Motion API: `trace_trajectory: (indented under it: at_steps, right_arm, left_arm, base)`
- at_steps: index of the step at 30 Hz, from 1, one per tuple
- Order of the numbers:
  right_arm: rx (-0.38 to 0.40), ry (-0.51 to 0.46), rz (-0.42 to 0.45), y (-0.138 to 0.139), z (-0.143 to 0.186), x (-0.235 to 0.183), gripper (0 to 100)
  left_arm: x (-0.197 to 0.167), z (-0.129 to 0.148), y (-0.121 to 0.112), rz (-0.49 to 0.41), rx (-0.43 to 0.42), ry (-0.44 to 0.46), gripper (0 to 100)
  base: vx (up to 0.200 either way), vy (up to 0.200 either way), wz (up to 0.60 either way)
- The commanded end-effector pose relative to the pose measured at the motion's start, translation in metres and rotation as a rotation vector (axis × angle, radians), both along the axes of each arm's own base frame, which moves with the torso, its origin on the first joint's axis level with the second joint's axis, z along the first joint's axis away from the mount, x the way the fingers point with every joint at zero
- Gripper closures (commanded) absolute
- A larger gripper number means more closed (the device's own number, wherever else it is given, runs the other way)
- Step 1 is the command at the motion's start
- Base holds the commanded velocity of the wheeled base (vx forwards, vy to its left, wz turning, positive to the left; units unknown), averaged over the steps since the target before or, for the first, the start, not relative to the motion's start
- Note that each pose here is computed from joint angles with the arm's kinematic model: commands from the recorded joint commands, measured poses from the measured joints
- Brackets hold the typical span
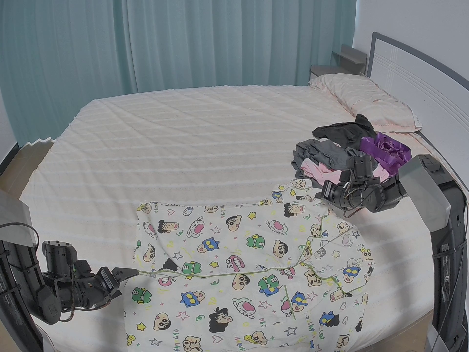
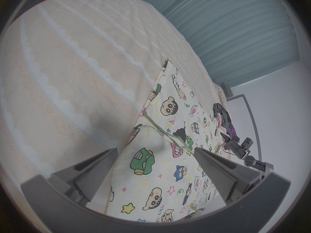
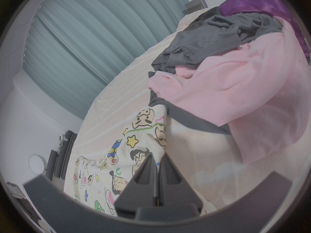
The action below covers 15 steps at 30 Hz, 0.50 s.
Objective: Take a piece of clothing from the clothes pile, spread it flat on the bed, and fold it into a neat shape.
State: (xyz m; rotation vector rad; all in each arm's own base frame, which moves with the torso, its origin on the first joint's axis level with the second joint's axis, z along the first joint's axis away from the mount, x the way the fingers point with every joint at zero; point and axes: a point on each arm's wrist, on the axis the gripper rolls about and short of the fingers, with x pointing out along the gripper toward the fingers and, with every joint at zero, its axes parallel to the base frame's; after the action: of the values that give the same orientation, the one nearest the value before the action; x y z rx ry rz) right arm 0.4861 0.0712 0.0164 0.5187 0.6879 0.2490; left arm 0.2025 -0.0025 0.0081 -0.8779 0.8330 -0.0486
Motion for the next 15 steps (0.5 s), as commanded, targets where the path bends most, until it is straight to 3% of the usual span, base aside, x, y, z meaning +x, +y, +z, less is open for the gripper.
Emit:
trace_trajectory:
  at_steps: [1,11,12,15]
  right_arm:
    - [-0.003,-0.009,-0.020,-0.005,0.001,0.002,100]
    - [-0.012,-0.028,-0.057,-0.004,-0.010,0.008,100]
    - [-0.010,-0.028,-0.058,-0.004,-0.009,0.008,0]
    - [-0.010,-0.035,-0.064,-0.007,-0.001,0.007,0]
  left_arm:
    - [-0.005,-0.001,0.000,0.001,-0.001,0.019,0]
    - [-0.004,-0.002,0.000,0.001,-0.001,0.023,0]
    - [-0.004,-0.003,0.000,0.001,-0.001,0.023,0]
    - [-0.004,-0.003,0.000,0.000,0.000,0.024,0]
  base:
    - [0.000,0.000,0.00]
    - [0.000,0.000,0.00]
    - [0.000,0.000,0.00]
    - [0.000,0.000,0.00]
